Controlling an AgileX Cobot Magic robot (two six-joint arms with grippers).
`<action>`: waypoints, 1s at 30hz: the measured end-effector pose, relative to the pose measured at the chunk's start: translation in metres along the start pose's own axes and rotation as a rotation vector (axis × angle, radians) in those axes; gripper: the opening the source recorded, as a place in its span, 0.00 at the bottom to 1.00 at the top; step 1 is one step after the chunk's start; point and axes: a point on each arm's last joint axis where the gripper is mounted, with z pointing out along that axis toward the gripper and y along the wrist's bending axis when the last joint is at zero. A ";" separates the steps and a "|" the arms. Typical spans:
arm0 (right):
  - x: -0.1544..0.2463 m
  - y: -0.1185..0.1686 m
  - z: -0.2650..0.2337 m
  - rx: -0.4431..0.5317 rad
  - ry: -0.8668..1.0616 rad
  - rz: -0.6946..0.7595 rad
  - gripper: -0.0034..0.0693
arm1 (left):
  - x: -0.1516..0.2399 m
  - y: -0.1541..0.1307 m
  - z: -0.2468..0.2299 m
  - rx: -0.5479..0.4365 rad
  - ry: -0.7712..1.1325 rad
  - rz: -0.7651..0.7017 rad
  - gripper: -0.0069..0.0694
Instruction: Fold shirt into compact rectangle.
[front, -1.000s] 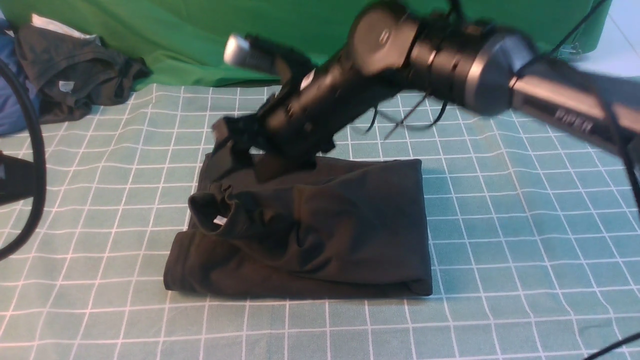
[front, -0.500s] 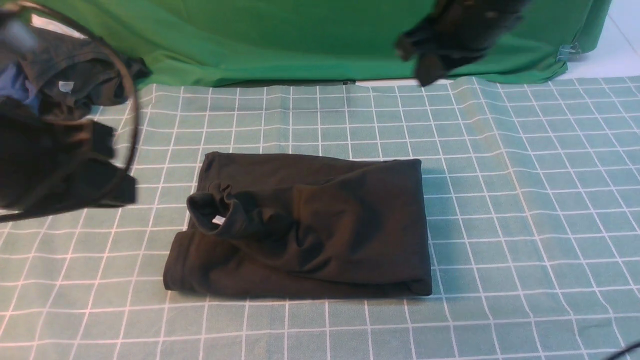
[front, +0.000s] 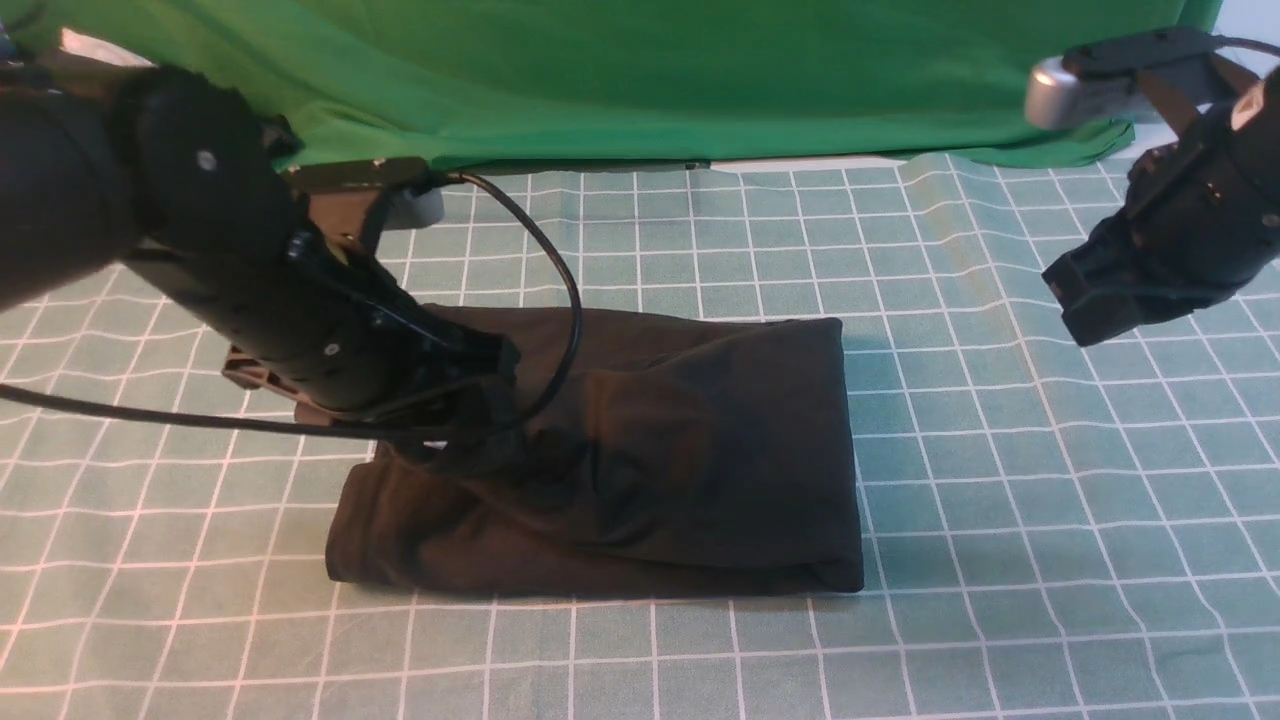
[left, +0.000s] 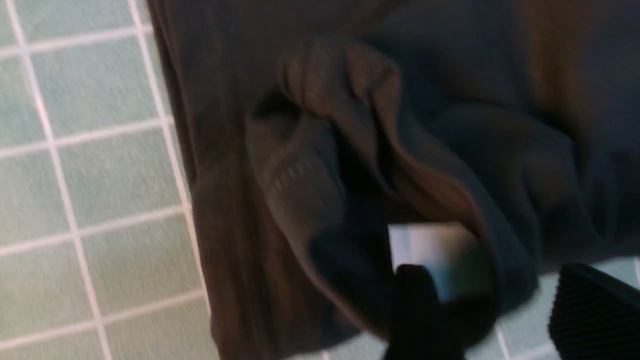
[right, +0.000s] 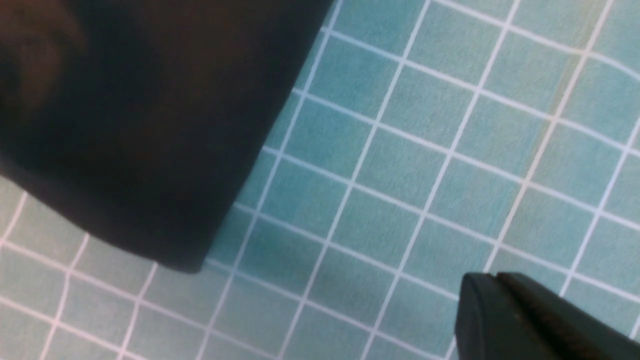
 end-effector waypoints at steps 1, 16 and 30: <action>0.001 0.000 0.000 0.001 -0.008 0.002 0.07 | -0.002 0.001 0.007 -0.003 0.006 -0.001 0.68; 0.000 0.000 -0.001 0.000 -0.026 0.005 0.07 | -0.003 0.013 0.027 -0.051 0.069 0.082 0.12; 0.003 0.000 0.003 -0.003 -0.018 0.011 0.07 | 0.005 0.035 -0.001 -0.078 0.152 0.101 0.11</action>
